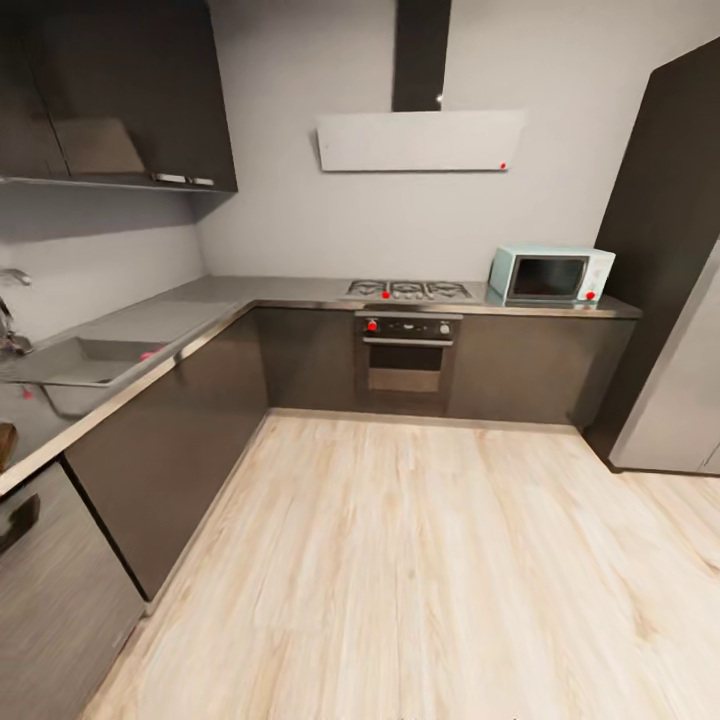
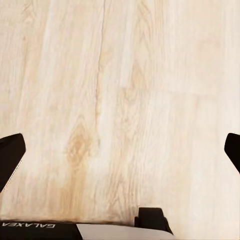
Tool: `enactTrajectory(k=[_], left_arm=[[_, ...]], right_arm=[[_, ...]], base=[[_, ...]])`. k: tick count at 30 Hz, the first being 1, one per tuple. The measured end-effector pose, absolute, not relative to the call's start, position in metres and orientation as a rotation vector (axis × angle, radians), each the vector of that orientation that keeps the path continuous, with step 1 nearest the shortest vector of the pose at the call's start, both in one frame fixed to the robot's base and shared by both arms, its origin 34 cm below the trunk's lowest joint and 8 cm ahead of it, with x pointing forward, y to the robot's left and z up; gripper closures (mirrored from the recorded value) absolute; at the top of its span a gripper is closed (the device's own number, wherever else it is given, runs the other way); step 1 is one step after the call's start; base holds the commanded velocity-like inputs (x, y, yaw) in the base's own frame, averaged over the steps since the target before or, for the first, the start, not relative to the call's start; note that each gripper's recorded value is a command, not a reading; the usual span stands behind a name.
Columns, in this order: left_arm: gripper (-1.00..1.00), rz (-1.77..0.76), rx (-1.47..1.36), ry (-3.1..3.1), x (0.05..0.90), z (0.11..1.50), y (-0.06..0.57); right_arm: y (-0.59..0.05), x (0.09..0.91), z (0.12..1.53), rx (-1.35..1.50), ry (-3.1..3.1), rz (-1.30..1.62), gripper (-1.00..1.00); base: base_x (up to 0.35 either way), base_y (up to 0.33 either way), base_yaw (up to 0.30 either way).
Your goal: In the kitchen, take the Vidalia onion out of the sink, dice it on the chopping board with the paring knife, put the diced onion into the bowl on the countertop, then place both the paring knife and the chopping board into the sink.
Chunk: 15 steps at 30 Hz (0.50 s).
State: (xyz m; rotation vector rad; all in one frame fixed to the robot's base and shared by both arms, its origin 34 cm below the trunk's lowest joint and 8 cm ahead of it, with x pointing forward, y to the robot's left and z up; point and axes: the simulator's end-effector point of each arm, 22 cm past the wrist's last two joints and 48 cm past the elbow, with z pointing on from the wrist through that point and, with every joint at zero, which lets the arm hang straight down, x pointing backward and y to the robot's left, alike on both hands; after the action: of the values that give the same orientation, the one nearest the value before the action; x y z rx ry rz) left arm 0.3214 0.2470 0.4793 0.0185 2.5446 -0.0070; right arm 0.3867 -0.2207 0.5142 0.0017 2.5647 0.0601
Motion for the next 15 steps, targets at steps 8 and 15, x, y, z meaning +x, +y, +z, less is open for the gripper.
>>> enactTrajectory(k=[8, 15], left_arm=[[-1.0, -0.007, 0.018, 2.55, 0.3196, 0.4784, 0.2472], [-1.0, -0.007, 0.018, 2.552, 0.3188, 0.478, 0.2472]], right_arm=[[-0.2208, 0.3848, 0.5128, 0.002, 2.57, 0.059, -1.0], [-0.2208, 0.3841, 0.5123, 0.002, 2.573, 0.06, -1.0]], base=[[-0.164, 0.257, 0.263], [-0.149, 0.262, 0.274]])
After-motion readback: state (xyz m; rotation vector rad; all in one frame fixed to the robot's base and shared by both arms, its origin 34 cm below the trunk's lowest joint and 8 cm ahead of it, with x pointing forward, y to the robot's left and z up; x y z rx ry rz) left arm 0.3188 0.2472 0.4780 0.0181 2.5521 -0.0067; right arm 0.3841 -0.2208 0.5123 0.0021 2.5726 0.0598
